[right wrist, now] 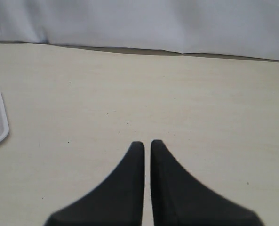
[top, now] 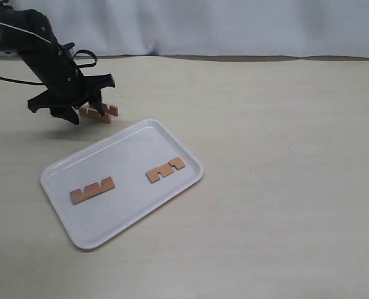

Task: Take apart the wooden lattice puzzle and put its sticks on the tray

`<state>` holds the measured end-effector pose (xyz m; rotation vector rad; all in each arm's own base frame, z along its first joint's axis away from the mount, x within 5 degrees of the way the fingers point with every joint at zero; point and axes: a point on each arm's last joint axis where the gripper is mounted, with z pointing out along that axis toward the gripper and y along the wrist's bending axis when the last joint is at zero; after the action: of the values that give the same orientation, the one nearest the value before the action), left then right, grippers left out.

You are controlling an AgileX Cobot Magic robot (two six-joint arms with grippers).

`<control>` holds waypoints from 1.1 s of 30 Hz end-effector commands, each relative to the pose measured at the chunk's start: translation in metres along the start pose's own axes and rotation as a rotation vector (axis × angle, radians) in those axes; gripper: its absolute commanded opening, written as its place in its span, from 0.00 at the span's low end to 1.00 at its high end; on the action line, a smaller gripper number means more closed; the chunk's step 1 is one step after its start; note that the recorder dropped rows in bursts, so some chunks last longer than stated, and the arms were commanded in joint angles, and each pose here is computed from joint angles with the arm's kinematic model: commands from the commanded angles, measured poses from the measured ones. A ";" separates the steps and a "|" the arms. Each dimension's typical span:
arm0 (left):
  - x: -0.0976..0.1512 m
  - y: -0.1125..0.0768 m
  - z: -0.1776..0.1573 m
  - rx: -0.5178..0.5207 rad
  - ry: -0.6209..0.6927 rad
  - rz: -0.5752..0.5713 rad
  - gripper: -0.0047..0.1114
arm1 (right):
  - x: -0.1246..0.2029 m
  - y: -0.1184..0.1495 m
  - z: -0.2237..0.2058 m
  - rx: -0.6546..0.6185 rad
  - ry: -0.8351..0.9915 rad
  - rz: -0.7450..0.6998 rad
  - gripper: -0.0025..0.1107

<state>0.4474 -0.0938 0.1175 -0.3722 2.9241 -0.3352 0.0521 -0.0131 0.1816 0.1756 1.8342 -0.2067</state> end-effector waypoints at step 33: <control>-0.008 -0.002 -0.006 0.006 -0.097 0.021 0.51 | 0.000 0.000 0.000 0.004 -0.008 0.004 0.06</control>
<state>0.4533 -0.0933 0.1234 -0.3559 2.8477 -0.3362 0.0521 -0.0131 0.1816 0.1756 1.8342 -0.2067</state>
